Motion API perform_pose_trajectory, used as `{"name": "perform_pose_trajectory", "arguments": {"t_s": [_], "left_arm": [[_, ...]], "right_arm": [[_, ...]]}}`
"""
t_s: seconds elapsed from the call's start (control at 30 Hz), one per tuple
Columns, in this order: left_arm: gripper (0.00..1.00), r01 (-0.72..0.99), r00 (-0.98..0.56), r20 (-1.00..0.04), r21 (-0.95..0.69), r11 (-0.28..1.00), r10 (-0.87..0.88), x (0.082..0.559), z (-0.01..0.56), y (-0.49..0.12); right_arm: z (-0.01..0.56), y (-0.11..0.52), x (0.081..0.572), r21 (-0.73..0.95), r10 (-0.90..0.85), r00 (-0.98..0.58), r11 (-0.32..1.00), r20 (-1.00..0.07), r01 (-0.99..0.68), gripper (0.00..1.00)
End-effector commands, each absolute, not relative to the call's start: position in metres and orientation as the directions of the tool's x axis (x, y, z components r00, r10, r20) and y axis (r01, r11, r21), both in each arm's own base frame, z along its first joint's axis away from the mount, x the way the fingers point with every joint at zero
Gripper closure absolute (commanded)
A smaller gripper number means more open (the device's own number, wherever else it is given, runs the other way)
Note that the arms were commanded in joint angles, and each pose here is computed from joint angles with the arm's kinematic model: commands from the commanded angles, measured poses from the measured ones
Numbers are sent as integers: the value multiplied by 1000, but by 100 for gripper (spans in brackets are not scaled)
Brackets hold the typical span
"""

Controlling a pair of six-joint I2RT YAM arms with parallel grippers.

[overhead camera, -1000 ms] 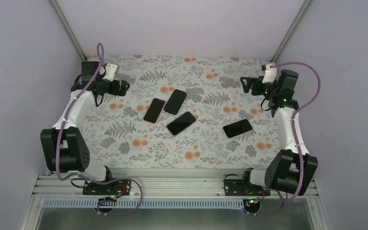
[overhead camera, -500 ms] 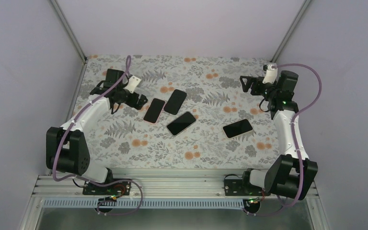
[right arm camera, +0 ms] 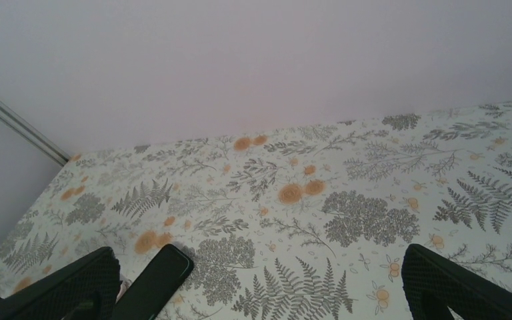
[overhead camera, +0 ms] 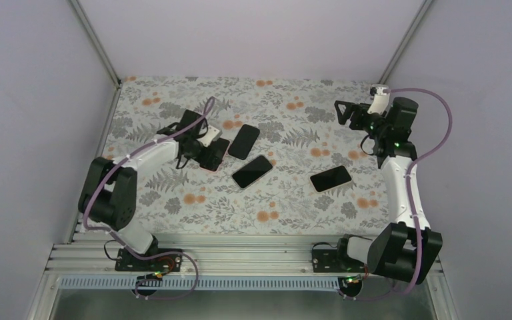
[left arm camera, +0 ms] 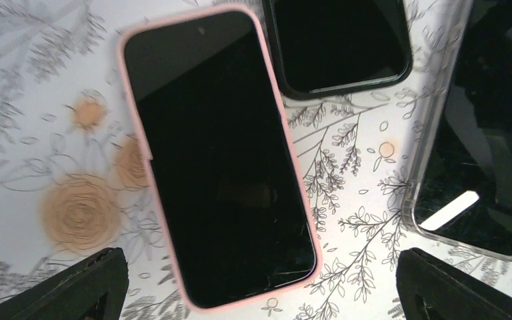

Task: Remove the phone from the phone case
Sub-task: Pick up the phone at the center of the board.

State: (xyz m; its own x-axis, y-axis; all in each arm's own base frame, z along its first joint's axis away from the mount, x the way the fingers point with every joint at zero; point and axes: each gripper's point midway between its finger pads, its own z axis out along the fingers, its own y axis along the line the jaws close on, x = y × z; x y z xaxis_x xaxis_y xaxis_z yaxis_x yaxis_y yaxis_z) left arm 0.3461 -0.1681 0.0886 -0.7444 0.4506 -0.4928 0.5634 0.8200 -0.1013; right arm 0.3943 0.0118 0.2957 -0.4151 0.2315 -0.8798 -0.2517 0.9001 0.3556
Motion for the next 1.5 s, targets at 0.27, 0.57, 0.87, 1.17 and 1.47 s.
{"name": "perform_pose_trajectory", "arguments": {"t_s": [0.27,0.57,0.87,1.17,1.47], "left_arm": [[0,435,-808,-409,74,897,425,362,53,-171],[0,430,-822,-386,60,901,418,370,42,-177],[0,416,-841,-350,68,907,412,376,21,-178],[0,410,-859,-303,75,909,412,375,0,-175],[16,376,-897,-242,29,926,371,368,-17,-166]], "right_arm": [[307,17,388,353,243,-367,895,-898,-272,1],[306,15,388,350,245,-361,899,-900,-262,1],[305,15,390,353,246,-366,898,-897,-262,1],[311,18,395,378,260,-380,883,-888,-279,1],[312,25,400,417,277,-405,854,-871,-311,1]]}}
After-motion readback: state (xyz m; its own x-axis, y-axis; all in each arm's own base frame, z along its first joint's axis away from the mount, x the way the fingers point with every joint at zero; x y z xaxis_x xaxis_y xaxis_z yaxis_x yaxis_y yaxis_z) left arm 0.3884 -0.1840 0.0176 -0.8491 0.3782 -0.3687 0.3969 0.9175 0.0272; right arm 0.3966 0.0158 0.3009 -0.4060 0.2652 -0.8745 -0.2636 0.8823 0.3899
